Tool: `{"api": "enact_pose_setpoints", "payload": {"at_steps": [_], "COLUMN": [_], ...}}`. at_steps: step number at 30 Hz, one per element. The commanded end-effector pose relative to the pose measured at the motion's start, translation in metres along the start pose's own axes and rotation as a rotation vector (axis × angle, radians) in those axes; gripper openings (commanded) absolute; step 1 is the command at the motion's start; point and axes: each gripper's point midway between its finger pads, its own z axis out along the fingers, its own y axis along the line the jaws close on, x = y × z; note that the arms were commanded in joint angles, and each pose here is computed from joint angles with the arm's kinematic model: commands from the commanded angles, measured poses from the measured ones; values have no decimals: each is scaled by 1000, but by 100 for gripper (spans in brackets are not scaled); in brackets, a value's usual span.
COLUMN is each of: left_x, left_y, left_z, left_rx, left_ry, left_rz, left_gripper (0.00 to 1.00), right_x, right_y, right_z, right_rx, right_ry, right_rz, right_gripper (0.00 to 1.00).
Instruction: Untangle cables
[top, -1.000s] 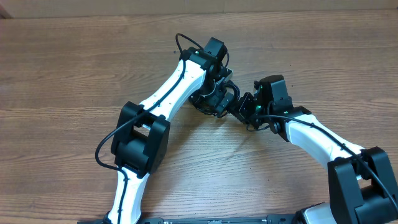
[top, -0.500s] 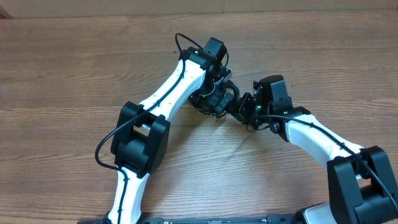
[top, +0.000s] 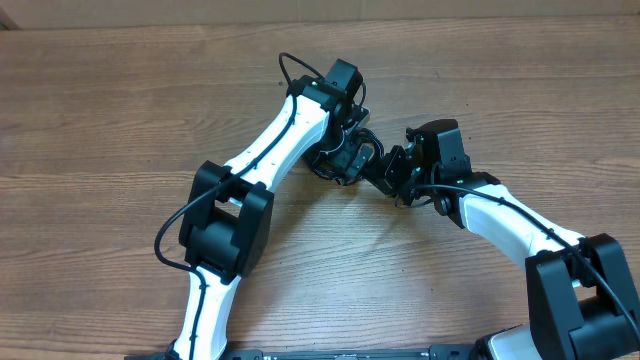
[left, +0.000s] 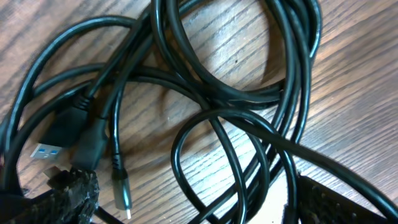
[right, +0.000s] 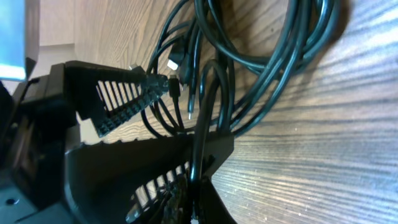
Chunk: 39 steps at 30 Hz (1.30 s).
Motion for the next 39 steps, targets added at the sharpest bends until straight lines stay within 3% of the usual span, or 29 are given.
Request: {"api": "enact_pose_setpoints", "payload": {"at_steps": [1, 8, 19, 29, 39], "left_x": [13, 19, -8, 3, 15], "left_y": [-15, -5, 9, 17, -21], "left_z": [16, -1, -72, -74, -81], "left_rx": [52, 45, 74, 83, 293], "left_ry": [65, 88, -66, -29, 7], "left_rz": [-8, -25, -60, -90, 24], "left_gripper": [100, 100, 100, 100, 100], "right_x": [4, -1, -3, -4, -5], "right_y": [16, 13, -4, -4, -5], "right_z": [-1, 0, -1, -1, -1], "right_rx": [-49, -30, 43, 44, 50], "right_ry": [25, -5, -30, -31, -41], "right_rz": [-29, -32, -28, -28, -28], "right_gripper": [4, 4, 4, 4, 4]}}
